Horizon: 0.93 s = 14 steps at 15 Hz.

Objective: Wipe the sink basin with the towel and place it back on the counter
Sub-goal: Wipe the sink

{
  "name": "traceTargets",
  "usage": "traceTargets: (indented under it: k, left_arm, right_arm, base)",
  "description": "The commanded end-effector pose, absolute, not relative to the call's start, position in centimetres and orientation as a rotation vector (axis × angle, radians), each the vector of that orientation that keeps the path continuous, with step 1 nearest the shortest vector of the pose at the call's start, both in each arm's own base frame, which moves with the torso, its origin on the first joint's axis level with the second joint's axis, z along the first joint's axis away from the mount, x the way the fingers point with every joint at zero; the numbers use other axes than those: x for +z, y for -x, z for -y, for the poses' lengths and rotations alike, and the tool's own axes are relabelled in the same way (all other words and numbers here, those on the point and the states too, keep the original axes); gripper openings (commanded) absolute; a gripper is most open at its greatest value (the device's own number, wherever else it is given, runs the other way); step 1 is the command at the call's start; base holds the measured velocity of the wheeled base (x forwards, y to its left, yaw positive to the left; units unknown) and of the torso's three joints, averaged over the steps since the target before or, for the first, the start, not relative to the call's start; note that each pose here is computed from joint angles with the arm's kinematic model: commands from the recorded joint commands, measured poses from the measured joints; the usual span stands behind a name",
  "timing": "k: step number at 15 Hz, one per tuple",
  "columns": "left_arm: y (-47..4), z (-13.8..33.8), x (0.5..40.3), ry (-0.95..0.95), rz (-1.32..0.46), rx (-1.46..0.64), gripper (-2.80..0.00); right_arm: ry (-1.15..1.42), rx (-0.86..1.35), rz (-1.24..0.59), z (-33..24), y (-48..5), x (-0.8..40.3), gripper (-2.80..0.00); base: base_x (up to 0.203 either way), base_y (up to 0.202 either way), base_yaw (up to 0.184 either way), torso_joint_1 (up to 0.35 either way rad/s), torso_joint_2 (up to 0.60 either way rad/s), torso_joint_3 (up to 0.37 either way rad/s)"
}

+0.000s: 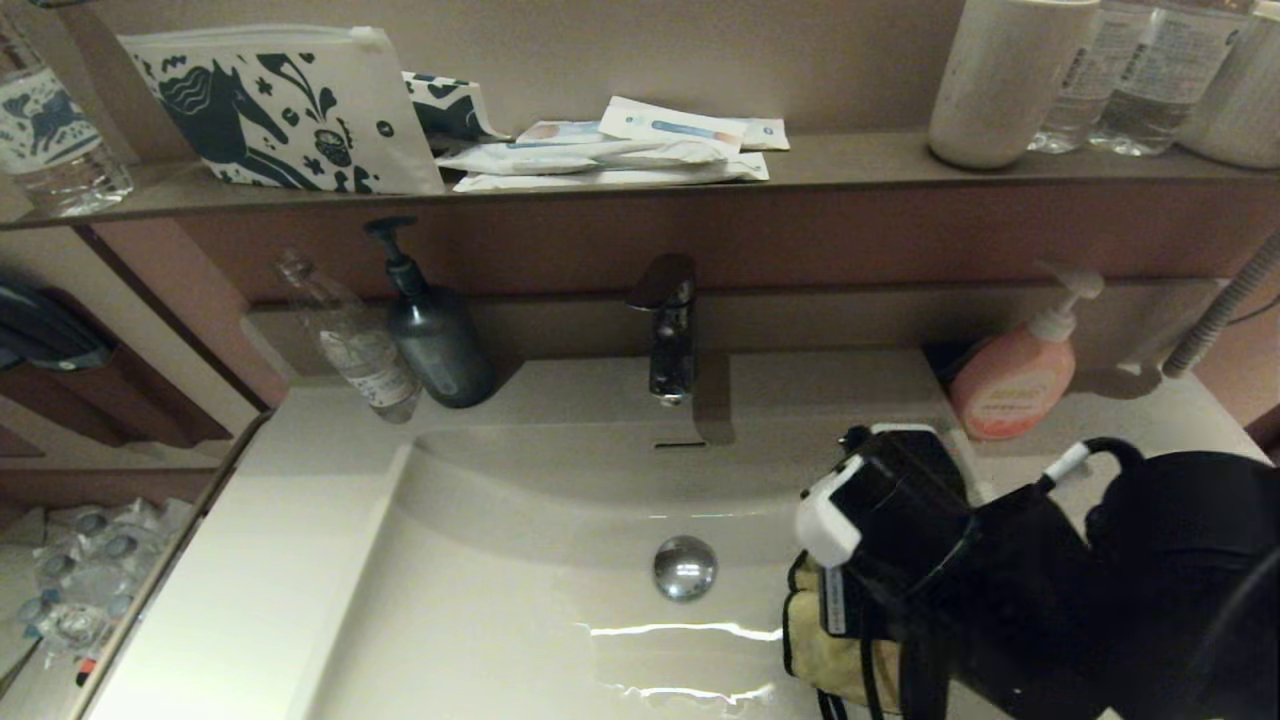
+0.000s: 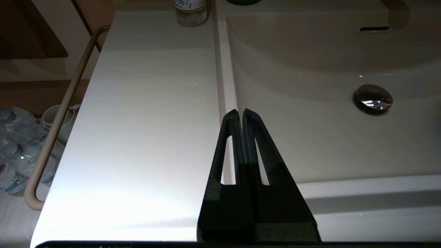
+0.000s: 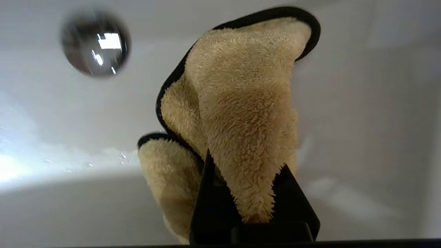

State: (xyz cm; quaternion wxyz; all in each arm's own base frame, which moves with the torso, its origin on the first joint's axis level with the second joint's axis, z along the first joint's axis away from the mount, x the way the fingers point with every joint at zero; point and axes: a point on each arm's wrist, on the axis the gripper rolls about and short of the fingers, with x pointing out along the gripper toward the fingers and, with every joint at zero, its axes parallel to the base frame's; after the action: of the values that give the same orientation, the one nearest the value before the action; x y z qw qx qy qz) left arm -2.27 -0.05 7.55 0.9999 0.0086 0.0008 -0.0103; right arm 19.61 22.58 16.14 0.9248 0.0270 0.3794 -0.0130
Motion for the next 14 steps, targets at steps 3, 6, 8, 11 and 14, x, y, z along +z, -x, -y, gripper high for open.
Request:
traceTargets:
  k: [3,6,8,11,14]
  left_arm:
    - [2.3,0.0,7.6,-0.018,-0.003,-0.021,-2.80]
    - [2.3,0.0,7.6,-0.017,-0.003,-0.020,-2.80]
    - [2.3,0.0,7.6,-0.017,-0.003,-0.020,-2.80]
    - [2.3,0.0,7.6,-0.017,-0.003,-0.020,-2.80]
    - [2.3,0.0,7.6,-0.017,-0.003,-0.020,-2.80]
  right_arm:
    - [-0.027,-0.094,-0.862,-25.8,-21.2,11.0,-2.80]
    - [-0.087,-0.084,-0.953,-26.4,-21.6,9.4,-2.80]
    - [-0.075,-0.092,-1.007,-26.4,-21.7,7.9,-2.80]
    - [-0.090,-0.145,-1.030,-25.1,-23.0,5.9,-2.80]
    - [-0.041,-0.166,-1.068,-23.8,-22.9,4.5,-2.80]
  base:
    - [0.000,0.000,0.000,0.000,0.00,0.000]
    - [0.000,0.000,0.000,0.000,0.00,0.000]
    - [0.000,0.000,0.000,0.000,0.00,0.000]
    - [0.000,0.000,0.000,0.000,0.00,0.000]
    - [0.000,0.000,0.000,0.000,0.00,0.000]
